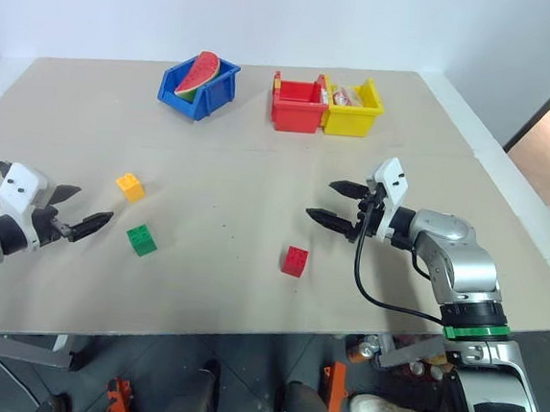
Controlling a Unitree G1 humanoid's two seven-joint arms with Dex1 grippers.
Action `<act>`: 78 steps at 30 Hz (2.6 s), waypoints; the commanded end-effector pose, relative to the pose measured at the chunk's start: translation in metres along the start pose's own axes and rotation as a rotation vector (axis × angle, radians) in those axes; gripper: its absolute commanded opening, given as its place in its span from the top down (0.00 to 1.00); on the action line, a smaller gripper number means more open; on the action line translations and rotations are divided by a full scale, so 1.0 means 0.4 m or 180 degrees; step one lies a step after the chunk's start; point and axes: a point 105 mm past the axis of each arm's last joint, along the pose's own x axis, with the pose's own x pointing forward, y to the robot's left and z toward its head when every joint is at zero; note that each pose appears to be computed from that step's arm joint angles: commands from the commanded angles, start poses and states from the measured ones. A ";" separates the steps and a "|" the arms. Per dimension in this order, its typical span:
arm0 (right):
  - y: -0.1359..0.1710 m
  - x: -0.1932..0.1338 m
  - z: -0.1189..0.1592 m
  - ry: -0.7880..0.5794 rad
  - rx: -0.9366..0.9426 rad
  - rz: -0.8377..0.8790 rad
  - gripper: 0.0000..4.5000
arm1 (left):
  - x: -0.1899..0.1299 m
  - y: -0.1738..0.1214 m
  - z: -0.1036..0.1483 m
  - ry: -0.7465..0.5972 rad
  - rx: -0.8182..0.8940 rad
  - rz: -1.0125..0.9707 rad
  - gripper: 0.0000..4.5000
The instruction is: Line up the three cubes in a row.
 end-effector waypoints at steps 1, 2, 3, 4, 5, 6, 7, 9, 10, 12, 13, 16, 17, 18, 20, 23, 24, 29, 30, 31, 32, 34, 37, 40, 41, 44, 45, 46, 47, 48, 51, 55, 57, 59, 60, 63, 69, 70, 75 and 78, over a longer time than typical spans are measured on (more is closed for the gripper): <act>-0.003 -0.007 0.031 -0.0082 -0.0137 0.0012 0.00 | -0.015 0.006 0.021 -0.0366 -0.0020 0.0216 0.01; 0.000 -0.009 0.026 -0.0077 -0.0119 0.0016 0.00 | -0.025 0.005 0.013 -0.0520 -0.0129 0.0321 0.01; 0.002 -0.009 0.024 -0.0074 -0.0109 0.0017 0.00 | -0.033 0.004 0.007 -0.0624 -0.0200 0.0396 0.01; 0.004 -0.011 0.022 -0.0072 -0.0108 0.0019 0.00 | -0.040 0.005 0.003 -0.0685 -0.0244 0.0460 0.01; 0.004 -0.013 0.022 -0.0065 -0.0116 0.0020 0.00 | -0.044 0.004 0.001 -0.0697 -0.0264 0.0476 0.01; 0.004 -0.015 0.021 -0.0060 -0.0121 0.0019 0.00 | -0.047 0.003 0.000 -0.0708 -0.0272 0.0490 0.01; 0.005 -0.017 0.020 -0.0052 -0.0129 0.0022 0.00 | -0.051 0.004 -0.001 -0.0728 -0.0280 0.0505 0.01; 0.006 -0.019 0.020 -0.0046 -0.0136 0.0023 0.00 | -0.055 0.008 -0.002 -0.0736 -0.0311 0.0538 0.01; 0.006 -0.021 0.021 -0.0043 -0.0140 0.0024 0.00 | -0.056 0.009 -0.002 -0.0742 -0.0337 0.0519 0.01; 0.006 -0.024 0.022 -0.0036 -0.0150 0.0028 0.00 | -0.060 0.010 -0.001 -0.0740 -0.0350 0.0481 0.01; 0.007 -0.025 0.023 -0.0036 -0.0147 0.0038 0.00 | -0.062 0.010 -0.002 -0.0730 -0.0364 0.0455 0.01; 0.009 -0.030 0.024 -0.0027 -0.0143 0.0080 0.00 | -0.067 0.013 -0.001 -0.0717 -0.0364 0.0423 0.01; 0.010 -0.030 0.024 -0.0022 -0.0137 0.0091 0.00 | -0.067 0.014 0.000 -0.0711 -0.0350 0.0411 0.01; 0.010 -0.030 0.024 -0.0017 -0.0136 0.0100 0.00 | -0.067 0.015 0.001 -0.0705 -0.0338 0.0404 0.01; 0.011 -0.030 0.023 -0.0012 -0.0134 0.0111 0.00 | -0.066 0.015 0.002 -0.0701 -0.0318 0.0397 0.01; 0.015 -0.029 0.033 -0.0054 -0.0137 0.0159 0.00 | -0.060 0.003 0.034 -0.0756 -0.0165 0.0281 0.01; 0.020 -0.030 0.047 -0.0109 -0.0099 0.0202 0.00 | -0.056 -0.012 0.060 -0.0822 -0.0104 0.0161 0.01; 0.095 -0.043 0.112 -0.0196 -0.0137 0.0598 0.00 | -0.043 -0.156 0.184 -0.0981 0.0257 -0.0820 0.01; 0.117 -0.046 0.117 -0.0199 -0.0112 0.0686 0.00 | -0.042 -0.182 0.197 -0.0984 0.0302 -0.0971 0.01; 0.152 -0.047 0.112 -0.0170 -0.0121 0.0827 0.00 | -0.037 -0.216 0.208 -0.0996 0.0355 -0.1152 0.01; 0.189 -0.045 0.098 -0.0115 -0.0141 0.0959 0.00 | -0.031 -0.253 0.212 -0.0991 0.0380 -0.1358 0.01; 0.238 -0.041 0.073 -0.0011 -0.0255 0.1119 0.00 | -0.021 -0.301 0.209 -0.0968 0.0398 -0.1629 0.01; 0.260 -0.026 0.040 0.0092 -0.0507 0.1148 0.00 | -0.003 -0.361 0.184 -0.0869 0.0445 -0.2048 0.01; 0.262 -0.012 0.030 0.0081 -0.0562 0.1117 0.00 | 0.002 -0.403 0.158 -0.0750 0.0481 -0.2405 0.01; 0.259 -0.008 0.029 0.0067 -0.0556 0.1088 0.00 | 0.002 -0.408 0.155 -0.0738 0.0509 -0.2460 0.01; 0.246 0.007 0.018 0.0075 -0.0592 0.0974 0.00 | 0.006 -0.429 0.159 -0.0754 0.0548 -0.2658 0.01; 0.242 0.010 0.015 0.0080 -0.0603 0.0947 0.00 | 0.006 -0.435 0.160 -0.0758 0.0564 -0.2716 0.01; 0.239 0.011 0.012 0.0086 -0.0604 0.0930 0.00 | 0.007 -0.440 0.161 -0.0761 0.0579 -0.2758 0.01; 0.238 0.013 0.010 0.0091 -0.0607 0.0923 0.00 | 0.007 -0.442 0.161 -0.0762 0.0587 -0.2784 0.01; 0.234 0.015 0.005 0.0107 -0.0590 0.0901 0.00 | 0.008 -0.445 0.163 -0.0769 0.0594 -0.2801 0.01; 0.227 0.019 -0.020 0.0163 -0.0469 0.0830 0.00 | 0.014 -0.450 0.170 -0.0812 0.0603 -0.2805 0.01; 0.227 0.017 -0.054 0.0240 -0.0340 0.0814 0.00 | 0.016 -0.458 0.173 -0.0833 0.0617 -0.2810 0.01; 0.230 0.015 -0.064 0.0260 -0.0286 0.0820 0.00 | 0.015 -0.459 0.172 -0.0831 0.0616 -0.2805 0.01; 0.233 0.013 -0.071 0.0271 -0.0214 0.0833 0.00 | 0.013 -0.463 0.168 -0.0821 0.0607 -0.2796 0.01; 0.233 0.013 -0.072 0.0274 -0.0195 0.0835 0.12 | 0.012 -0.465 0.167 -0.0820 0.0603 -0.2794 0.00; 0.233 0.013 -0.074 0.0276 -0.0197 0.0837 0.33 | 0.010 -0.469 0.166 -0.0820 0.0586 -0.2782 0.00; 0.224 0.021 -0.081 0.0284 -0.0211 0.0804 0.72 | 0.009 -0.476 0.167 -0.0820 0.0561 -0.2753 0.00; 0.223 0.022 -0.080 0.0281 -0.0218 0.0801 0.72 | 0.008 -0.475 0.167 -0.0816 0.0560 -0.2747 0.00; 0.207 0.034 -0.049 0.0264 -0.0368 0.0922 0.72 | 0.007 -0.469 0.160 -0.0775 0.0545 -0.2686 0.00; 0.185 0.062 -0.011 0.0242 -0.0531 0.1084 0.72 | 0.008 -0.462 0.157 -0.0763 0.0482 -0.2602 0.00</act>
